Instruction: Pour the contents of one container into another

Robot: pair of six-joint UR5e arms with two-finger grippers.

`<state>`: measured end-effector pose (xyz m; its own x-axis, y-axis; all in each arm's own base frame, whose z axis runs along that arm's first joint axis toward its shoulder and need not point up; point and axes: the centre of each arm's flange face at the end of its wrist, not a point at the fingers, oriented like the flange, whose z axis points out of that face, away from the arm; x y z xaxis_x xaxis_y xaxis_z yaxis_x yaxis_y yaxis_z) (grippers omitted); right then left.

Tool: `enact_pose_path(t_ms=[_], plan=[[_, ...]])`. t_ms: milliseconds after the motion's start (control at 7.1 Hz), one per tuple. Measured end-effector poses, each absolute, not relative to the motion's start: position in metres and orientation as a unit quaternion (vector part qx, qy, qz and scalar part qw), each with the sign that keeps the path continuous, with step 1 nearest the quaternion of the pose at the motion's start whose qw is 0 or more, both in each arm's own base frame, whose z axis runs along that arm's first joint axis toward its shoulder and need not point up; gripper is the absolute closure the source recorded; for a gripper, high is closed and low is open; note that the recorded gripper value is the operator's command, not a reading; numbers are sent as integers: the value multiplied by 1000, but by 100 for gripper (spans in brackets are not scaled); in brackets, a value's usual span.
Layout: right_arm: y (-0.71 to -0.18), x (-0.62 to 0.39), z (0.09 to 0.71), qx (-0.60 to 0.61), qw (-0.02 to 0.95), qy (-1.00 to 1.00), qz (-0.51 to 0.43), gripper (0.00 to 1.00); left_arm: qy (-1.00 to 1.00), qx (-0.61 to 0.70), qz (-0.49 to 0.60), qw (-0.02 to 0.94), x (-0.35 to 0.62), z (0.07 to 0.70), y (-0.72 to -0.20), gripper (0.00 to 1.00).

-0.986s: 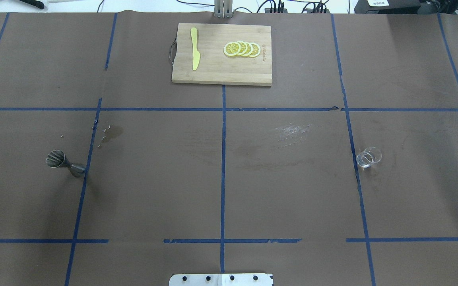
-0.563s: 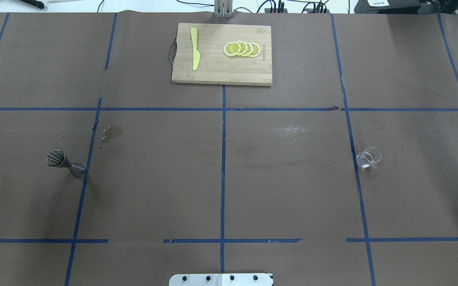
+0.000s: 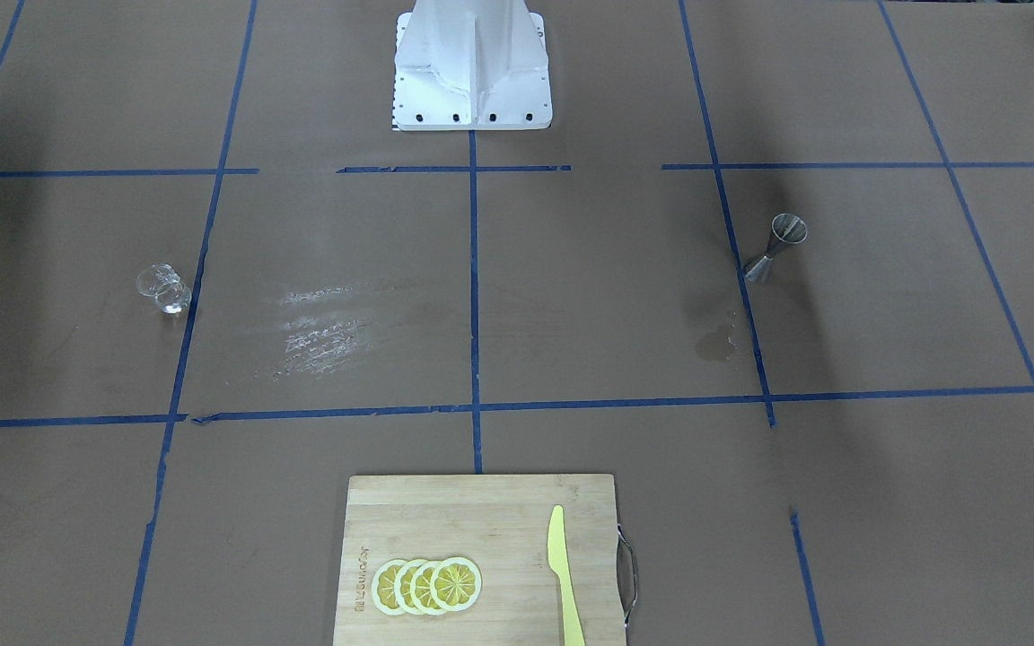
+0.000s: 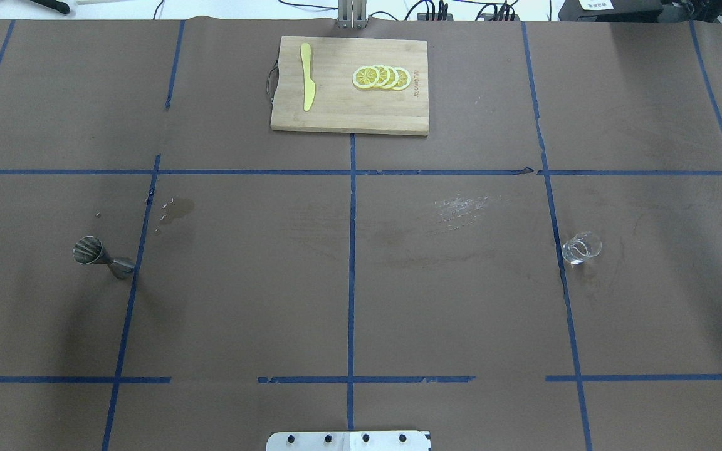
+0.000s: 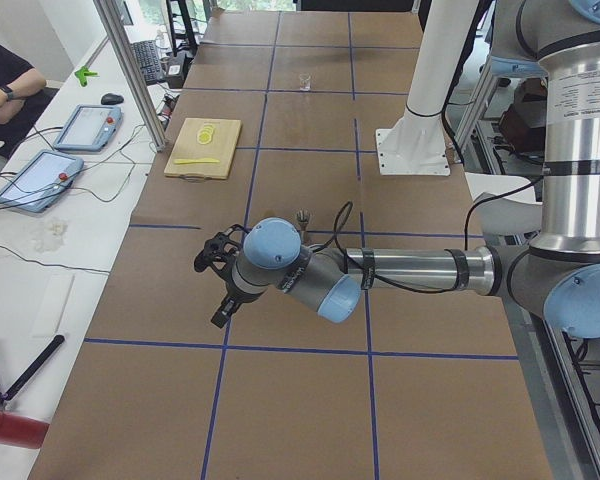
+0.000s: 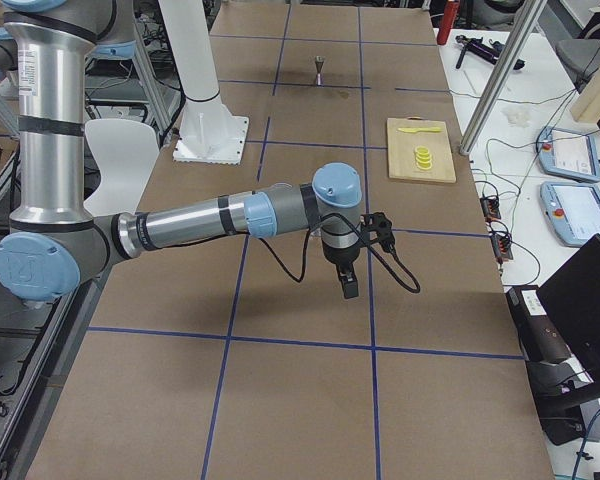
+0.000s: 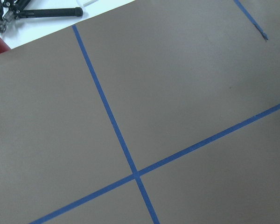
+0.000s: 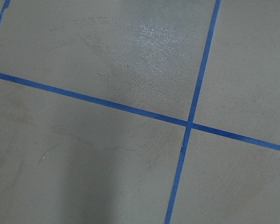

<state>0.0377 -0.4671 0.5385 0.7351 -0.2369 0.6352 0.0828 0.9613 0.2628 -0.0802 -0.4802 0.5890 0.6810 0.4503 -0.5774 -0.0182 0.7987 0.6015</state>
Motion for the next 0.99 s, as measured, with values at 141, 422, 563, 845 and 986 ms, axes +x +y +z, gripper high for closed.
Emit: enact_pose_path(t_ms=[141,422,563,845,986], plan=[[-467,36,536,109,921,-363,-87,0,374,297,138,867,-80,583,-480,0],[-470,35,525,118,917,-371,-90,0,366,340,155,852,-80,560,-479,0],[-470,35,523,119,916,-372,-90,0,364,365,159,842,-79,549,-477,0],[-469,35,524,121,916,-373,-89,0,383,397,148,821,-59,535,-470,0],[-468,35,525,122,915,-373,-88,0,401,403,138,811,-37,530,-466,0]])
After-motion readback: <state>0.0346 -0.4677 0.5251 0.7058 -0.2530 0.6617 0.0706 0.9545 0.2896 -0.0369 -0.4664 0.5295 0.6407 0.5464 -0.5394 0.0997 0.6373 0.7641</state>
